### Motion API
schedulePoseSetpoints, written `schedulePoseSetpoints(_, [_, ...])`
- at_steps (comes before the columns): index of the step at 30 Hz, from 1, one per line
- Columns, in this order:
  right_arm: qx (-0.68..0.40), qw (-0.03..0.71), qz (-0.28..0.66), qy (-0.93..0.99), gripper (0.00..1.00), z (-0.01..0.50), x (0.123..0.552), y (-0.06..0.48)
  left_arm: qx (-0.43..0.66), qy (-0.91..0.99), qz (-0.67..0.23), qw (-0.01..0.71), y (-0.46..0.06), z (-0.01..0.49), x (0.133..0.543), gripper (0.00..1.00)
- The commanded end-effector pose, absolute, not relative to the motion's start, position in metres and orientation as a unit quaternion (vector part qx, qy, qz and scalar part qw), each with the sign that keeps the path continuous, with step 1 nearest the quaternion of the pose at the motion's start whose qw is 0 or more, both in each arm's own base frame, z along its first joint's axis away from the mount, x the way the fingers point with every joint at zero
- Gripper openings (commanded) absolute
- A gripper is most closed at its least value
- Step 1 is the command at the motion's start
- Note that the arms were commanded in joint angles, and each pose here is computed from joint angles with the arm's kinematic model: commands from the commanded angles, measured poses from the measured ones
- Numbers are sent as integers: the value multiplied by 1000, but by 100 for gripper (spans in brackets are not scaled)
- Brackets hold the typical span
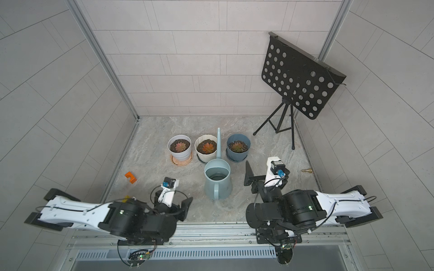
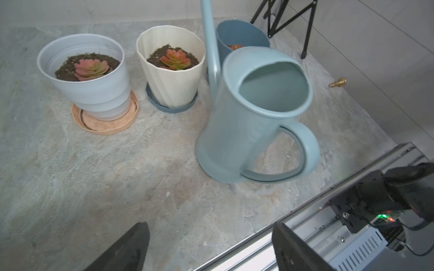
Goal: Water the succulent around the soil edge
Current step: Pick up the watering can from the center of the board.
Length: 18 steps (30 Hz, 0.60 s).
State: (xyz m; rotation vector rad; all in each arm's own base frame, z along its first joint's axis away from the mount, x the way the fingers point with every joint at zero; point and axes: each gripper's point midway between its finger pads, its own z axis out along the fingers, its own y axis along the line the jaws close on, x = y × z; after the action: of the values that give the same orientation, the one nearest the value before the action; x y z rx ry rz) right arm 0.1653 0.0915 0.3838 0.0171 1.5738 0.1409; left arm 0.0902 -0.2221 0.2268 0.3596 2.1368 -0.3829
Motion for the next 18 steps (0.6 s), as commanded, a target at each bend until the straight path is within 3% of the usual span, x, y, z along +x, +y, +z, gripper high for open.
schedulePoseSetpoints(1, [9,729,2,684,100,396,167,63,65,813,-176,552,-240,268,85,93])
schedulePoseSetpoints(7, [55,695,0,717,100,383,167,44,47,803,-196,561,-276,265,64,95])
schedulePoseSetpoints(18, [69,698,1,712,100,378,168,23,35,826,-182,532,-321,238,77,95])
